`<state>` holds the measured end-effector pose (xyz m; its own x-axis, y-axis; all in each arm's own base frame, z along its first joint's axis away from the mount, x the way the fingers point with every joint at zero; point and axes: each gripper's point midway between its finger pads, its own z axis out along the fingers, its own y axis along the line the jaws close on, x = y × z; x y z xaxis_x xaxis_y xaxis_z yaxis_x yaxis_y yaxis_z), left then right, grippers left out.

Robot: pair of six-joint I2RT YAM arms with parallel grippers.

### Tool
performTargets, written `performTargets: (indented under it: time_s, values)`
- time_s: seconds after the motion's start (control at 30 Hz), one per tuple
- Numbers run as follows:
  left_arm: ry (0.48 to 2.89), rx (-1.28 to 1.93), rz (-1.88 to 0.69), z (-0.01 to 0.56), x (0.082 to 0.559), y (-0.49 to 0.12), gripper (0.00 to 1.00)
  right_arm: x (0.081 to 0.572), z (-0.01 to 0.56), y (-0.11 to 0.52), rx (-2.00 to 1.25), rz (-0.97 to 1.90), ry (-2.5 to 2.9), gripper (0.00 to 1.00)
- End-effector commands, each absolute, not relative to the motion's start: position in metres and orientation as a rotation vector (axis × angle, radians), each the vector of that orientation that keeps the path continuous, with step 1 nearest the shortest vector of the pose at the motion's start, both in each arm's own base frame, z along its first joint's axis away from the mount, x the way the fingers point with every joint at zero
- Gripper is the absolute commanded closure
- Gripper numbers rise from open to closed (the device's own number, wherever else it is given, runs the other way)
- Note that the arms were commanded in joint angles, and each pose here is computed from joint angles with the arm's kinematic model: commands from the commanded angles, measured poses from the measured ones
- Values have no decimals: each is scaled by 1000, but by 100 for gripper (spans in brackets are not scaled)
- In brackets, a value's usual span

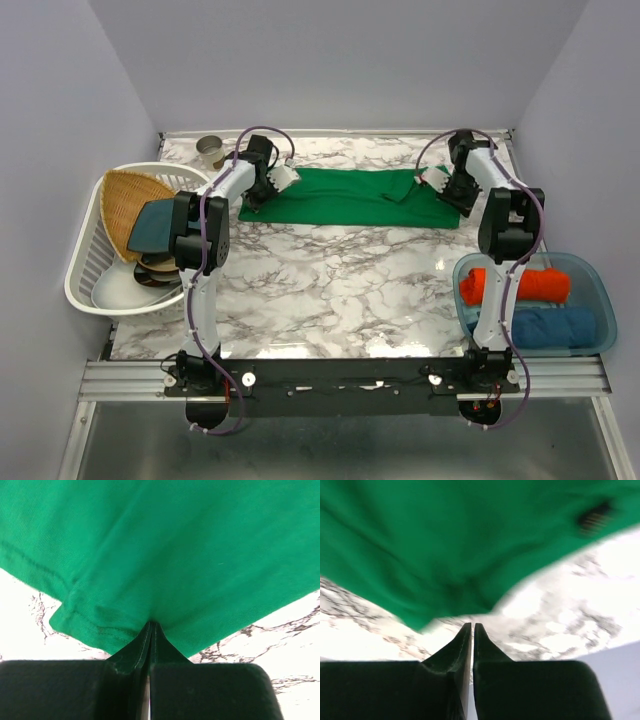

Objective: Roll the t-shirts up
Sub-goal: Fold the T-shirt at the center of the board.

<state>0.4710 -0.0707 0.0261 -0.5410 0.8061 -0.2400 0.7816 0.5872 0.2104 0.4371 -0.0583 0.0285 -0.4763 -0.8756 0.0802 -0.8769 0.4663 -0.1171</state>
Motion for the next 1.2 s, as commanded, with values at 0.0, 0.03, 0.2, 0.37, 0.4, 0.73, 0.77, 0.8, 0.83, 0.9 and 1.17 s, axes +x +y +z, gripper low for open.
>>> performTargets:
  time_s: [0.0, 0.03, 0.2, 0.37, 0.4, 0.73, 0.77, 0.8, 0.83, 0.9, 1.17]
  values:
    - [2569, 1333, 134, 10, 459, -58, 92, 479, 76, -56, 1585, 295, -2896, 83]
    - [2567, 1335, 132, 10, 459, -59, 92, 484, 85, -47, 1604, 250, -2940, 80]
    - [2566, 1339, 116, 11, 456, -60, 92, 491, 106, -1, 1754, 101, -3021, 64]
    - [2568, 1311, 108, 15, 460, -62, 90, 490, 85, 51, 1902, -43, -2947, 61]
    - [2572, 1303, 106, 15, 460, -63, 90, 491, 82, 59, 1881, -83, -2966, 61]
    - [2570, 1269, 67, 18, 459, -68, 89, 514, 53, 113, 1937, -168, -2934, 67]
    - [2568, 1268, 68, 18, 459, -68, 89, 514, 51, 115, 1939, -166, -2930, 67]
    - [2569, 1269, 65, 17, 458, -68, 89, 514, 50, 117, 1950, -166, -2922, 67]
    - [2570, 1269, 67, 17, 458, -68, 89, 513, 45, 120, 1954, -167, -2912, 67]
    - [2566, 1268, 66, 18, 459, -68, 89, 513, 43, 122, 1958, -160, -2903, 67]
    - [2572, 1271, 57, 15, 458, -69, 88, 544, 58, 144, 1956, -176, -3078, 66]
